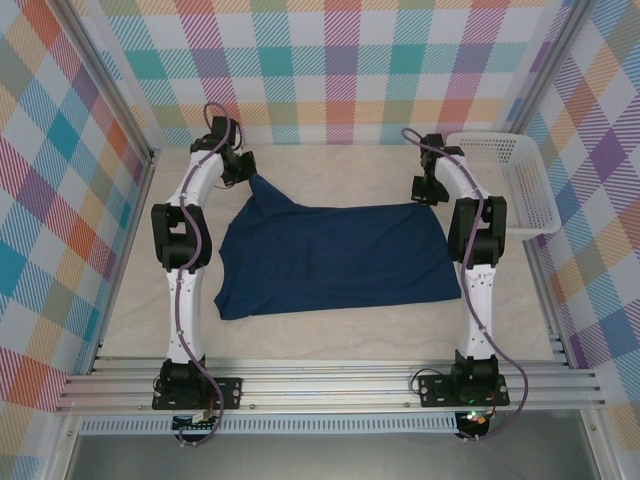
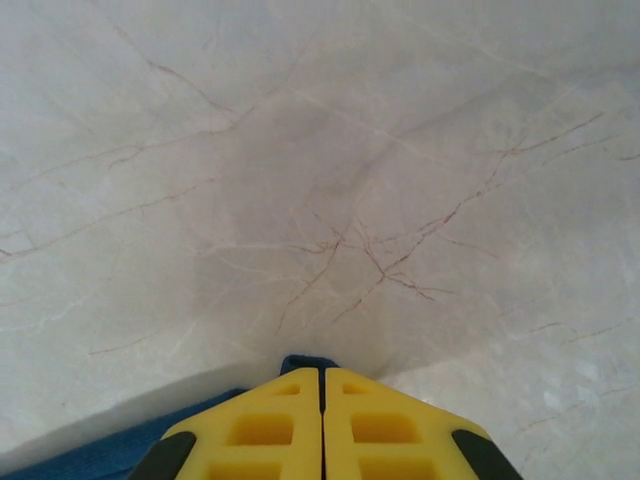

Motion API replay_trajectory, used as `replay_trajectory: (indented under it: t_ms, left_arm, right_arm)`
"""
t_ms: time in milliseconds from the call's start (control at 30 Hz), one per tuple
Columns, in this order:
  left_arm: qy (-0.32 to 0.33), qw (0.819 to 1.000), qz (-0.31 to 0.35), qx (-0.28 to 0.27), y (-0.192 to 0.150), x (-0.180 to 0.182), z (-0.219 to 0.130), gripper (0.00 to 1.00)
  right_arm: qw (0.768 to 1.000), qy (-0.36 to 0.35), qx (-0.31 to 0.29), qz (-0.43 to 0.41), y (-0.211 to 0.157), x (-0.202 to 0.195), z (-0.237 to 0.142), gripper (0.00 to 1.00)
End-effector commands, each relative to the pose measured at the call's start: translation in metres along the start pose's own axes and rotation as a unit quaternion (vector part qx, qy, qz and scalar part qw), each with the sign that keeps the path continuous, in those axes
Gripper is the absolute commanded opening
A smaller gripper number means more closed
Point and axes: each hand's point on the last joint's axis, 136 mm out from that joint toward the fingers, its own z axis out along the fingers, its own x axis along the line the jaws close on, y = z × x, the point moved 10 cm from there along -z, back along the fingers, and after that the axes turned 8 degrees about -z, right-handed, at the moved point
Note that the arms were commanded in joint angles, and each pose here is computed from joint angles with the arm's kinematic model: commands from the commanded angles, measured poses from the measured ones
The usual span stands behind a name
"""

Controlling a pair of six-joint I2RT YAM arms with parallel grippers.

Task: Fold the inside-out t-shirt

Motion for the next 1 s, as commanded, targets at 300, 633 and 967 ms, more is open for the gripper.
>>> replay_trajectory:
  t_ms: [300,633,967]
  left_arm:
    - [-0.058,0.997,-0.005,-0.051,0.020,-0.017,-0.068,0.00]
    - [-0.120,0.990,-0.021,-0.074,0.002,-0.028,-0.138,0.00]
    - [-0.153,0.983,-0.074,-0.069,-0.077,-0.004,-0.174,0.00]
  right_arm:
    - [0.997,-0.016,-0.065,-0.045,0.020,-0.008,-0.044,0.02]
    - [0.993,-0.034,-0.083,-0.079,0.007,-0.015,-0.061,0.03]
    - [0.992,-0.023,-0.093,-0.077,-0.026,-0.020,-0.082,0.04]
